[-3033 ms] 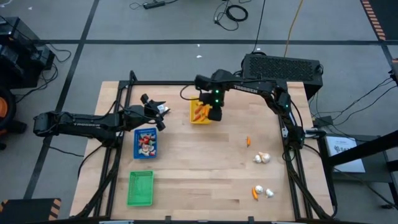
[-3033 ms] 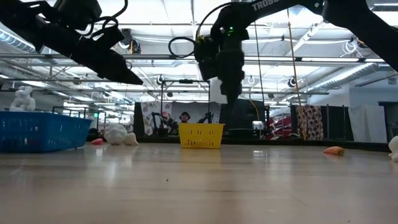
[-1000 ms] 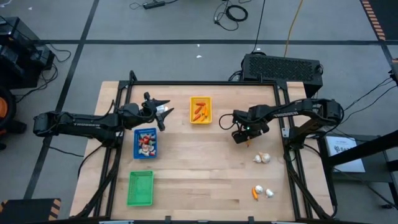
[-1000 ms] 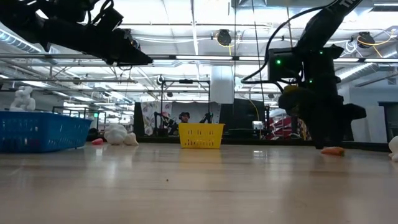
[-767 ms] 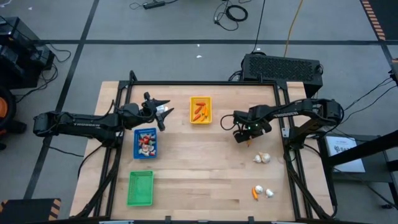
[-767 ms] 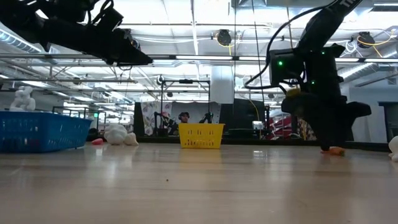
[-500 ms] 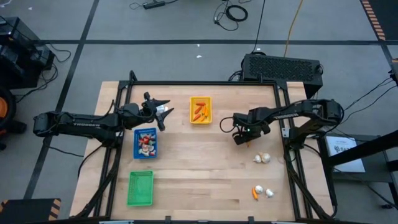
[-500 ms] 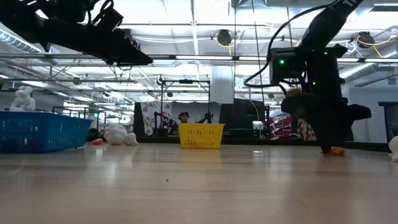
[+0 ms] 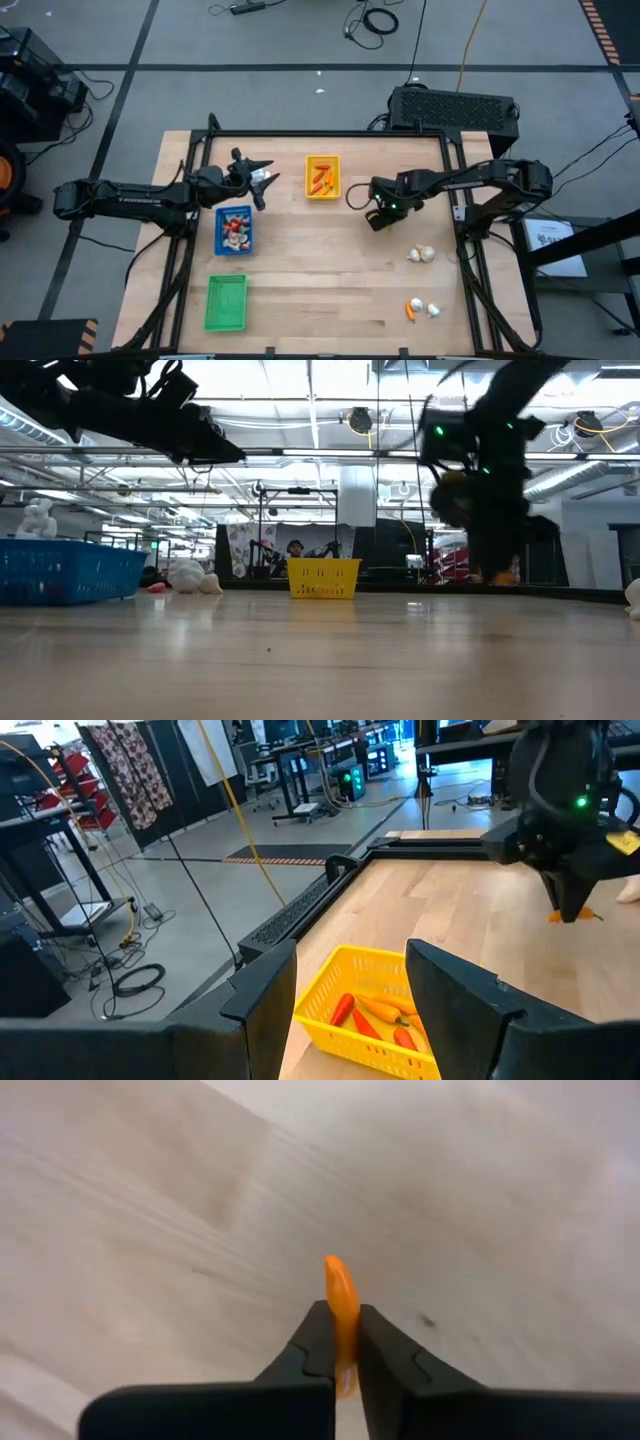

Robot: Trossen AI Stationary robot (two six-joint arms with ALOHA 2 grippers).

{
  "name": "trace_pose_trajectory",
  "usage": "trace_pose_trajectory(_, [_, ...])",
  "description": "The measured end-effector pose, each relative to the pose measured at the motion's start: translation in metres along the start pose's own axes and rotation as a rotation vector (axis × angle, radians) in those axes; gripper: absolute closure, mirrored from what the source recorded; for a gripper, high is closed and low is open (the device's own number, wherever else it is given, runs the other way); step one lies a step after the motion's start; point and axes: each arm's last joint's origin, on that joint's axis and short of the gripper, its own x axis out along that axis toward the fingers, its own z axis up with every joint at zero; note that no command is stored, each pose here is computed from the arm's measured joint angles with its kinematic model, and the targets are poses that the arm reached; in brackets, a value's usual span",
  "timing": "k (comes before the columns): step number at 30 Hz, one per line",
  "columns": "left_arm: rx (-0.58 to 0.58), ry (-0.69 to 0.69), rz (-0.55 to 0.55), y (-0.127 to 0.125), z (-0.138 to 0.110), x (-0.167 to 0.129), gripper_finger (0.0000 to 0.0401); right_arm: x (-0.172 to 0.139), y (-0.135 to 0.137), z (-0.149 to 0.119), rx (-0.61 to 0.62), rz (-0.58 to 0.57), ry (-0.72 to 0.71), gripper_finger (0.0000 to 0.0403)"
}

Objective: Sort produce into baskets
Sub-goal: Put the yellow chili pepper into the yellow bin, then put the orange chili pepper into the yellow bin

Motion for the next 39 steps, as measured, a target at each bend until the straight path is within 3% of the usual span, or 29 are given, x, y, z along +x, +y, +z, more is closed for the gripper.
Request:
trace_pose_trajectory(5, [-0.006,-0.003,-0.001,0.000,0.000,0.000,0.0203,-0.027,0.031,0.022,-0.109,0.130,-0.198,0.0395])
trace_pose_trajectory(11, [-0.006,-0.005,-0.005,0.000,0.000,0.000,0.0203,-0.062,0.066,0.053,-0.238,0.326,-0.577,0.0393])
trace_pose_trajectory(15, [-0.006,-0.004,-0.012,0.000,0.000,0.000,0.0203,-0.066,0.074,0.076,-0.271,0.372,-0.688,0.0392])
trace_pose_trajectory(27, [0.011,0.063,0.030,0.000,-0.006,0.000,0.0203,-0.028,0.089,0.133,-0.336,0.286,-0.627,0.0365])
trace_pose_trajectory(39, [0.042,0.159,0.091,0.001,-0.014,-0.001,0.0203,-0.036,0.087,0.154,-0.431,0.180,-0.603,0.0294])
